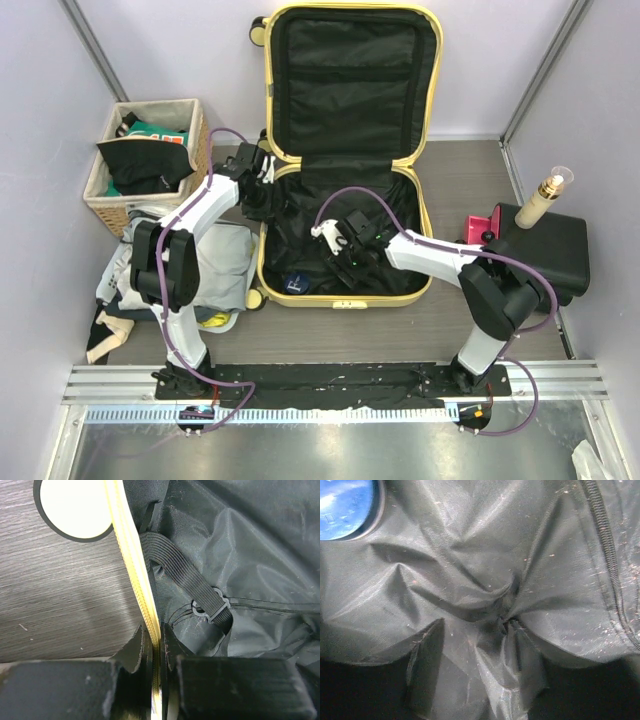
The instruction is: Open, take out, and arrange the luggage
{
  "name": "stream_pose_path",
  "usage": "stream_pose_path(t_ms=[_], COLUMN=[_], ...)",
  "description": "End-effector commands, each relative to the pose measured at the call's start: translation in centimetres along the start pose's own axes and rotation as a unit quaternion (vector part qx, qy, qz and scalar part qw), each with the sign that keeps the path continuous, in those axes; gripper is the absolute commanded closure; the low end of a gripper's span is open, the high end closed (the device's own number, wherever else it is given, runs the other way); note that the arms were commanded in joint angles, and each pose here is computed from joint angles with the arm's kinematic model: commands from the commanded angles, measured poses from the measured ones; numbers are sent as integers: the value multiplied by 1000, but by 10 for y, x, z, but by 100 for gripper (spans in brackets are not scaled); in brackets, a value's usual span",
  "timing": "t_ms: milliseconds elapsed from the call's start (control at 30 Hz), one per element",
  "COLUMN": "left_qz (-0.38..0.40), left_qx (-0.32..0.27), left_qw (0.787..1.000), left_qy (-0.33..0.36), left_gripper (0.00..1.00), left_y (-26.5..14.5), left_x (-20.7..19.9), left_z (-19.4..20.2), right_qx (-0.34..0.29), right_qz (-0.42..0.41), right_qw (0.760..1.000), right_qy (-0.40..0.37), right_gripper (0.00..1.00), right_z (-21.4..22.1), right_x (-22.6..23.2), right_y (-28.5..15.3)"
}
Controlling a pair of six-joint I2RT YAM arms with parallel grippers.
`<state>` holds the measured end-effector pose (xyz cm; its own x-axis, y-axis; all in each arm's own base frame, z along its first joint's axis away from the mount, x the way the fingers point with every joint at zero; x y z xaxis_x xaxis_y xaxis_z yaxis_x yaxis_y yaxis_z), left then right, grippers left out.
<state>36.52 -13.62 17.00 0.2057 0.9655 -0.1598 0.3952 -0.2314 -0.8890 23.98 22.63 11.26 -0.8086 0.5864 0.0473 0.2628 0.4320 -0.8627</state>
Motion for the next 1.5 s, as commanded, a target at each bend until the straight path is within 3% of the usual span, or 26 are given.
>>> stream_pose_path(t_ms=[0,100,133,233,467,733,800,900,1033,1100,1467], left_qz=[38,36,37,38,36,38,41,48,44,45,49], left_qx=[-40,-41,-41,-40,-42,-44,-48,-55,-68,-71,-83], left_qw=[998,998,998,998,998,997,997,997,996,995,994], left_qy=[39,40,40,40,41,42,40,40,46,47,46], left_gripper=[100,100,100,100,100,100,100,100,100,100,100], left_y=[-5,-5,-5,-4,-6,-8,-11,-15,-23,-26,-33], left_x=[-11,-10,-11,-10,-10,-11,-12,-15,-17,-18,-19], left_z=[-19,-19,-19,-19,-20,-21,-22,-22,-24,-25,-26], right_qx=[30,0,-24,-80,-194,-186,-183,-187,-194,-195,-211], right_qz=[94,188,207,252,221,199,189,168,131,100,104], right_qw=[995,981,976,959,947,953,956,960,966,971,965], right_qy=[30,54,70,97,130,130,130,126,108,100,113], right_gripper=[50,67,77,90,94,95,91,76,35,28,23], right_z=[5,-8,-20,-47,-90,-81,-79,-78,-70,-71,-61], right_x=[-16,-32,-35,-42,-36,-32,-29,-23,-16,-10,-5], right_y=[14,7,-1,-28,-87,-89,-90,-98,-97,-96,-110])
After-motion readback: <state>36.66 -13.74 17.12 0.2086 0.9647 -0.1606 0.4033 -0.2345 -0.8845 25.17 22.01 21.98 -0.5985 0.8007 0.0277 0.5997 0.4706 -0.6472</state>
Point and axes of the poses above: each gripper's point midway between its finger pads, its own y axis out along the fingers, its own x axis along the line the jaws close on, z = x × y, the point moved 8 cm from there along -y, back along the fingers, and after that the axes turned 1 degree about y, right-handed, at the moved point
